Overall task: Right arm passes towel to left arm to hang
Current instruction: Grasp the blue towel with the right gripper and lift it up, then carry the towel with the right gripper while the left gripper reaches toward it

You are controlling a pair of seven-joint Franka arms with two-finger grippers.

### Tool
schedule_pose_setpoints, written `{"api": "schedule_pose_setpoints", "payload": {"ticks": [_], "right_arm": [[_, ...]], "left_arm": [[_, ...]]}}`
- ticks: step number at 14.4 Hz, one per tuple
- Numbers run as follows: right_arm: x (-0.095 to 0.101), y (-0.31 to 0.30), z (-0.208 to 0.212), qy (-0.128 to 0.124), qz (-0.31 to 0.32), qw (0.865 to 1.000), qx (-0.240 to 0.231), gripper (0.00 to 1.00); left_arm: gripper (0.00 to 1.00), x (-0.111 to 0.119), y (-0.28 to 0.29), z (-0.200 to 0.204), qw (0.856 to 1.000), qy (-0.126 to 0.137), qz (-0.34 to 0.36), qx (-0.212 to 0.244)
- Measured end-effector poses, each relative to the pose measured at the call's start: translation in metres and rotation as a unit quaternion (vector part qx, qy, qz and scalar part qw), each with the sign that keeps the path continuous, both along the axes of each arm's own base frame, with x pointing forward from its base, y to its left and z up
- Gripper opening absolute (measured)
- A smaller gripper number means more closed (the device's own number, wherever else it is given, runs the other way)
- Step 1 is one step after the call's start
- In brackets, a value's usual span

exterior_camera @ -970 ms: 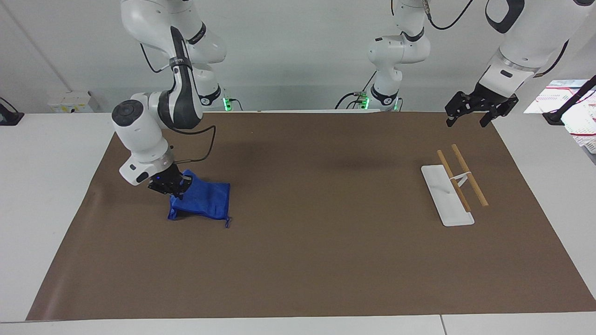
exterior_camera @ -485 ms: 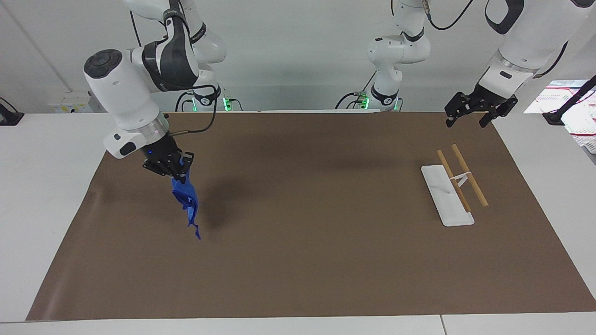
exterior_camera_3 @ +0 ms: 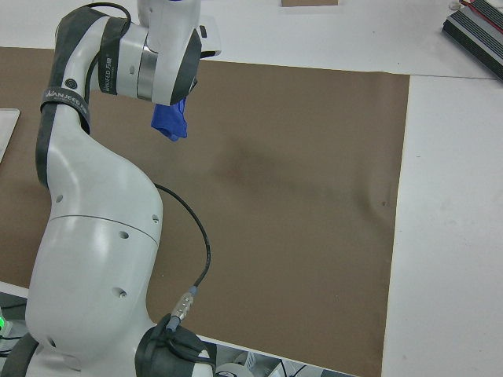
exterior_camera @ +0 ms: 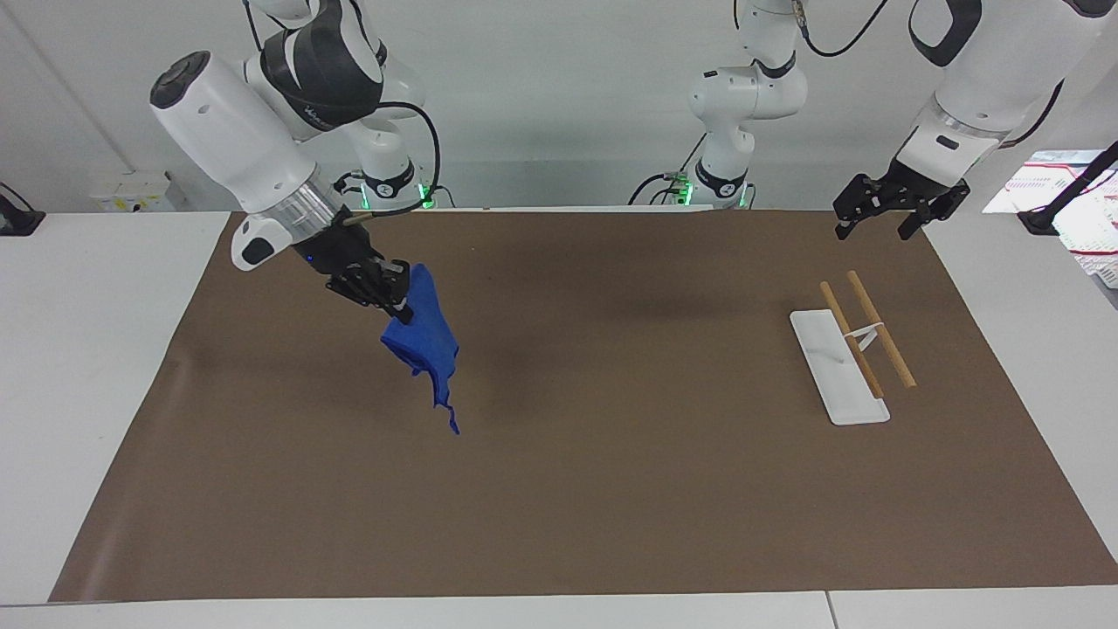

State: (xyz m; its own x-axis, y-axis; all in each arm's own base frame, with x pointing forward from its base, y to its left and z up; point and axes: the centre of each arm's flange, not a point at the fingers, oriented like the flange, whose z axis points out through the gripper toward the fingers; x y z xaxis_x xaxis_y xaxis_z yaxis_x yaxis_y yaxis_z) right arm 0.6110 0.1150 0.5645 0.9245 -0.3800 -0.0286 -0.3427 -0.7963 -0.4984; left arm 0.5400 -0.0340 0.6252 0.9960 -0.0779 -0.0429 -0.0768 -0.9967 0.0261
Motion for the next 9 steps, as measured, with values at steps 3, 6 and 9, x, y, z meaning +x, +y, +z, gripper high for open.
{"api": "schedule_pose_setpoints", "payload": {"ticks": [3,6,9], "right_arm": [[0.004,0.036,0.002,0.018,-0.078,0.995,0.054,0.04],[0.002,0.078,0.006,0.053,-0.159,0.978,0.123,0.04],[0.001,0.103,0.010,0.080,-0.233,0.947,0.207,0.04]], "left_arm": [[1.00,0.000,-0.002,0.000,1.000,-0.001,0.030,-0.006],[1.00,0.002,-0.006,-0.002,0.998,0.000,0.066,-0.023],[1.00,0.002,-0.015,-0.012,0.995,0.007,0.090,-0.052]]}}
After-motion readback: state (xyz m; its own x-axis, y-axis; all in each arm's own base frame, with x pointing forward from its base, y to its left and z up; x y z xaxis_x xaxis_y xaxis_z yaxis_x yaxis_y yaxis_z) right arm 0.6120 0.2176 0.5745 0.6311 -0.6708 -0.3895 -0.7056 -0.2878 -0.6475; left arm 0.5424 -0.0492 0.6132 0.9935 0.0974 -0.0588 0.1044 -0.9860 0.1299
